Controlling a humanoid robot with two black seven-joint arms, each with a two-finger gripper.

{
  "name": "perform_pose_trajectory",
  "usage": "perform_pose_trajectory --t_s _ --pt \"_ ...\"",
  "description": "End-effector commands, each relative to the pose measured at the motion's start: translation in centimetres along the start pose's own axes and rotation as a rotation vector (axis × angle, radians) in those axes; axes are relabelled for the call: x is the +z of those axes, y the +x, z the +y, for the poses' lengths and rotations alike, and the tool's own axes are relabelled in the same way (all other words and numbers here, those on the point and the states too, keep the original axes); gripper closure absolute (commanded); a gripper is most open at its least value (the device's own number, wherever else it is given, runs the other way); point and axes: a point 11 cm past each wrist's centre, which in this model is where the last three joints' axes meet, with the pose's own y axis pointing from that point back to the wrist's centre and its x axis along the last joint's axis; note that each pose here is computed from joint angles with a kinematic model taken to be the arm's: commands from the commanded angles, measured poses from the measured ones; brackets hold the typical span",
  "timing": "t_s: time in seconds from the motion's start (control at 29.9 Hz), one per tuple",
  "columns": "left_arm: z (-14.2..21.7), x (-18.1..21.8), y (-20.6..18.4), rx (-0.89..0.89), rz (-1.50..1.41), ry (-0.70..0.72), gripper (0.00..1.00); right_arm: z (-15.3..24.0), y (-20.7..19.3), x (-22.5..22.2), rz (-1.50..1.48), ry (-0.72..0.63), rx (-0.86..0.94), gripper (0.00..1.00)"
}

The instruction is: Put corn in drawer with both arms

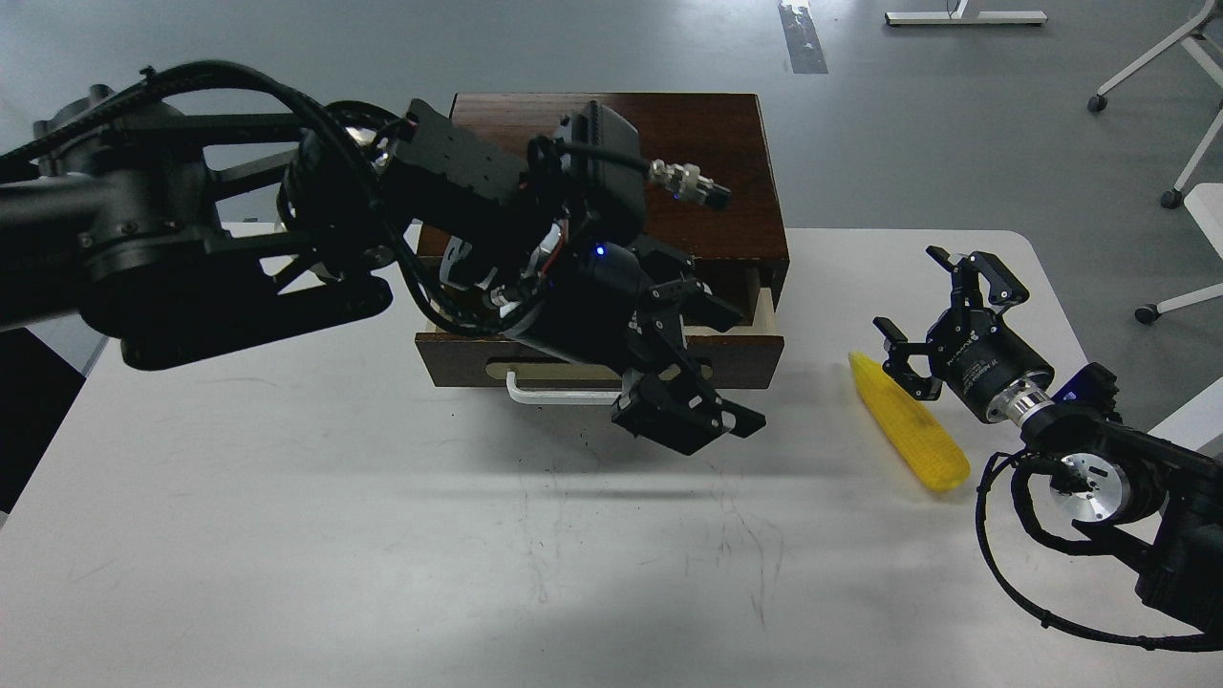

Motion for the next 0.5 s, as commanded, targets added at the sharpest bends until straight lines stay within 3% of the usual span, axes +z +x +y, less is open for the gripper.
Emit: perform_pose_trajectory --t_s 0.0,0.1,0.17,0.2,0.47 --pt "3.3 -0.2 2.2 0.193 0.255 -0.074 0.02 0.1 0.2 -0.2 0.003 0.002 0.002 0.0" --pt "8.3 -2.2 3.8 0.415 0.504 -0.099 0.02 0.0 0.2 -0.6 0.008 0.007 0.002 0.0" --pt "11.9 -4.8 2.8 0.586 0.704 -0.102 0.02 0.0 0.4 -1.2 0.017 0.015 0.002 0.0" --pt "11.9 -4.8 2.8 0.587 0.705 -0.102 0.02 0.0 0.4 -1.2 0.017 0.015 0.002 0.0" --pt "19.9 -11.7 -6.2 0.992 1.161 -0.024 0.02 0.2 0.5 -4.3 0.192 0.001 -0.056 0.0"
